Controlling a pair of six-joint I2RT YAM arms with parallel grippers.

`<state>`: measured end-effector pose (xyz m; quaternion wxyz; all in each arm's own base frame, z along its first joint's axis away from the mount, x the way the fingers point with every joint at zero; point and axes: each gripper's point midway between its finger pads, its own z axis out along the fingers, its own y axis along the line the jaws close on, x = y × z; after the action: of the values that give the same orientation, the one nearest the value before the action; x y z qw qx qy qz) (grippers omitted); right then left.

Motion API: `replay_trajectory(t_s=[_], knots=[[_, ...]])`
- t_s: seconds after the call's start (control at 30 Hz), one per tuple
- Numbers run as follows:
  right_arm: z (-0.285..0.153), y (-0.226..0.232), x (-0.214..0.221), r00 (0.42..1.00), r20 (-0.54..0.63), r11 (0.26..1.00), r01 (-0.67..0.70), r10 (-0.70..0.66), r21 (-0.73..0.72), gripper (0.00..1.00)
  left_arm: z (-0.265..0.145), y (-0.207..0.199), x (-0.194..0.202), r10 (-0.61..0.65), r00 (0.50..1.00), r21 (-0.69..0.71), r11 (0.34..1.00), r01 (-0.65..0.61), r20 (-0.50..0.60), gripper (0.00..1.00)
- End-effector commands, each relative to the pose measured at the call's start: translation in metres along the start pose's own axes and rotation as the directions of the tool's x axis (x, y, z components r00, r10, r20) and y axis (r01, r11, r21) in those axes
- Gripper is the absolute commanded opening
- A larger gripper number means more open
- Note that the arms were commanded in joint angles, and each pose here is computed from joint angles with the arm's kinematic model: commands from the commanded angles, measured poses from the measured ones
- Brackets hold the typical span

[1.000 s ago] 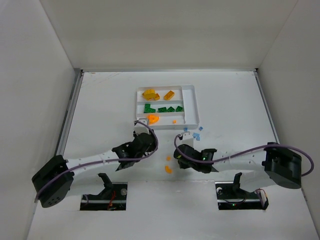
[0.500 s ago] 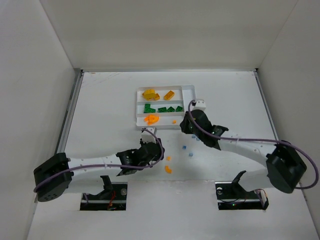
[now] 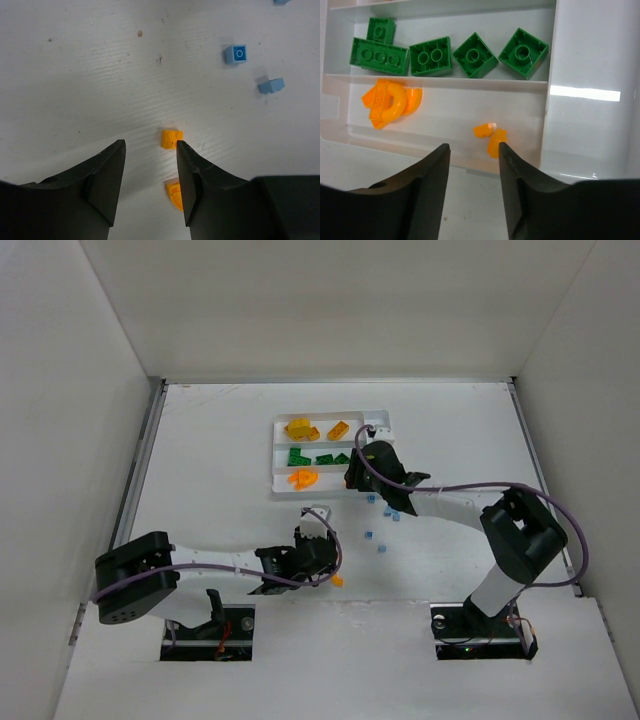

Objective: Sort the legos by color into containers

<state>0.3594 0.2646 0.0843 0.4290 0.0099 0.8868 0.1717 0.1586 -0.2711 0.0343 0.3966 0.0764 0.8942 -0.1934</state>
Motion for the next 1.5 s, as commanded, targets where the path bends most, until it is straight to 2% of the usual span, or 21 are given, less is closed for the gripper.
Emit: replay_trajectory(t_s=[0.0, 0.07, 0.27, 0.47, 0.57, 0.8, 0.97, 1.17, 1.3, 1.47], knots=[[-0.002, 0.022, -0.039, 0.994, 0.107, 0.998, -0.018, 0.025, -0.066, 0.53, 0.000, -0.024, -0.019, -0.010, 0.999, 0.056, 0.998, 0.007, 0.048, 0.43], [-0.009, 0.020, -0.039, 0.993, 0.116, 0.997, -0.020, 0.028, -0.070, 0.56, 0.001, -0.026, -0.017, 0.001, 0.999, 0.056, 0.998, -0.004, 0.046, 0.43], [-0.041, 0.013, -0.030, 0.988, 0.148, 0.995, -0.040, 0.052, -0.088, 0.55, 0.008, -0.033, -0.012, 0.043, 0.999, 0.050, 0.998, -0.045, 0.030, 0.44], [-0.069, -0.015, -0.009, 0.981, 0.162, 0.993, -0.097, 0.107, -0.066, 0.53, 0.012, -0.033, -0.001, 0.103, 0.995, 0.030, 0.994, -0.103, 0.012, 0.38], [-0.081, -0.023, -0.001, 0.976, 0.164, 0.989, -0.130, 0.141, -0.075, 0.53, 0.014, -0.031, 0.005, 0.123, 0.992, 0.013, 0.992, -0.123, -0.006, 0.34], [-0.105, -0.032, 0.023, 0.969, 0.146, 0.977, -0.183, 0.199, -0.111, 0.52, 0.016, -0.025, 0.004, 0.139, 0.990, -0.026, 0.990, -0.139, -0.004, 0.13], [-0.115, -0.024, 0.048, 0.982, 0.097, 0.980, -0.152, 0.165, -0.128, 0.51, 0.011, -0.024, -0.034, 0.047, 0.996, -0.011, 0.999, -0.046, 0.071, 0.10], [-0.126, -0.017, 0.076, 0.993, 0.045, 0.983, -0.102, 0.110, -0.150, 0.50, 0.011, -0.014, -0.121, -0.137, 0.971, 0.048, 0.990, 0.130, 0.195, 0.11], [-0.136, 0.002, 0.095, 0.998, 0.008, 0.976, -0.059, 0.062, -0.208, 0.48, 0.031, 0.007, -0.169, -0.212, 0.946, 0.034, 0.977, 0.211, 0.246, 0.11], [-0.142, 0.019, 0.113, 1.000, -0.028, 0.968, -0.001, -0.006, -0.251, 0.48, 0.072, 0.026, -0.194, -0.239, 0.940, -0.013, 0.968, 0.250, 0.242, 0.12]])
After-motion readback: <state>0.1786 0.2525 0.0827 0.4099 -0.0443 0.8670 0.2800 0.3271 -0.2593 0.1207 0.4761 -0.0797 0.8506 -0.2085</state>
